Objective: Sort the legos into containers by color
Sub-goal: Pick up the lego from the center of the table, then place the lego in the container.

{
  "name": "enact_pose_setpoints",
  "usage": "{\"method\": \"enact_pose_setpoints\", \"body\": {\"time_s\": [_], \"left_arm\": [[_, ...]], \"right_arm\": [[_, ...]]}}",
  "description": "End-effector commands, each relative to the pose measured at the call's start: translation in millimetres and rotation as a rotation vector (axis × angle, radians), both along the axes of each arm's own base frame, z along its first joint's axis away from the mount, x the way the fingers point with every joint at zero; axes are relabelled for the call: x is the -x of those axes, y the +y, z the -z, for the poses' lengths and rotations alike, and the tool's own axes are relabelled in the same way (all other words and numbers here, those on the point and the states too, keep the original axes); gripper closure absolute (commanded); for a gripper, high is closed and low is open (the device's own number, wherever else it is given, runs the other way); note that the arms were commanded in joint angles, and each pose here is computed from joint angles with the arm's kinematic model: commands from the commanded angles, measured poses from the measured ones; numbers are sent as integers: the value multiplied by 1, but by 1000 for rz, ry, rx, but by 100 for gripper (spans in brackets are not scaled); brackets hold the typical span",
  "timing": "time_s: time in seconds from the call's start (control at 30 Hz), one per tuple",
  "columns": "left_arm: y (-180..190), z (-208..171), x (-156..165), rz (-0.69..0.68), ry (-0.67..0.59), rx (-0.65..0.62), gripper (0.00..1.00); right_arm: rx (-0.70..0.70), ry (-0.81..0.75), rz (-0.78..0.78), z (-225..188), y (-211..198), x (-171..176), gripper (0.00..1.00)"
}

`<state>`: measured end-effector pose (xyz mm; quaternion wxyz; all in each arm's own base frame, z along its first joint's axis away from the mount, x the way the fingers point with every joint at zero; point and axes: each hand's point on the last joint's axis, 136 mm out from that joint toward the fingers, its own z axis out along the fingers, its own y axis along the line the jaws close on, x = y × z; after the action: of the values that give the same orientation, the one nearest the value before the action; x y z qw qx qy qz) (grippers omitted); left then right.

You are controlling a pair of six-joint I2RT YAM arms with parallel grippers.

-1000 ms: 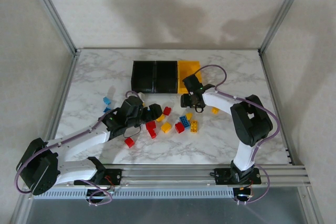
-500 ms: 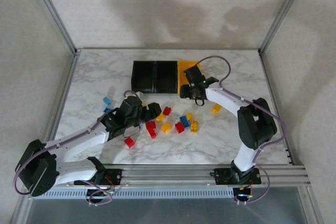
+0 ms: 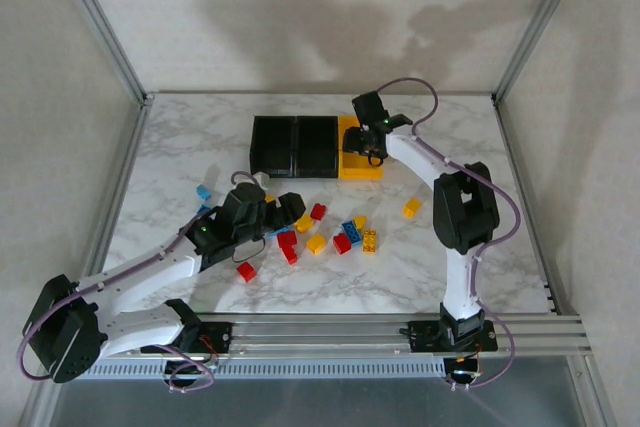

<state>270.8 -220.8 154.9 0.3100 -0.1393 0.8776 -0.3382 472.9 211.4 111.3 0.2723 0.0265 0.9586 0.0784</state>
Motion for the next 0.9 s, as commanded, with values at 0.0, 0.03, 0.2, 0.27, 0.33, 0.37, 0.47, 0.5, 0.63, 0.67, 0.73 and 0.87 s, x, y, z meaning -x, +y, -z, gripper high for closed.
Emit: {"method": "enact_pose_setpoints", "body": {"time_s": [0.0, 0.03, 0.2, 0.27, 0.33, 0.37, 0.47, 0.5, 0.63, 0.67, 0.73, 0.87], "left_arm": [[9, 2, 2, -34, -1, -16, 17], [9, 2, 2, -34, -1, -18, 18], [10, 3, 3, -38, 1, -15, 17], [11, 4, 3, -38, 3, -16, 17], [11, 4, 3, -38, 3, -15, 17], [11, 5, 4, -38, 6, -17, 17], [11, 7, 4, -41, 9, -12, 17], [10, 7, 4, -40, 10, -11, 17], [9, 9, 4, -36, 14, -5, 17], [9, 9, 5, -35, 15, -5, 17], [9, 10, 5, -30, 15, -9, 17], [10, 10, 6, -27, 8, -11, 17]], "right_arm": [[10, 14, 24, 1, -3, -10, 44], [16, 18, 23, 3, -3, -12, 44], [23, 34, 54, 14, -8, -19, 44], [-7, 44, 64, 16, -7, -20, 43], [-52, 50, 89, 15, -6, -21, 43], [-80, 56, 103, 14, -5, -21, 44], [-171, 71, 164, 11, -2, -19, 43], [-205, 76, 184, 9, -1, -19, 43], [-330, 78, 256, -1, 6, -17, 44], [-351, 79, 276, -3, 7, -16, 44], [-394, 82, 310, -6, 8, -13, 44], [-453, 79, 394, -10, 5, -9, 44]]}}
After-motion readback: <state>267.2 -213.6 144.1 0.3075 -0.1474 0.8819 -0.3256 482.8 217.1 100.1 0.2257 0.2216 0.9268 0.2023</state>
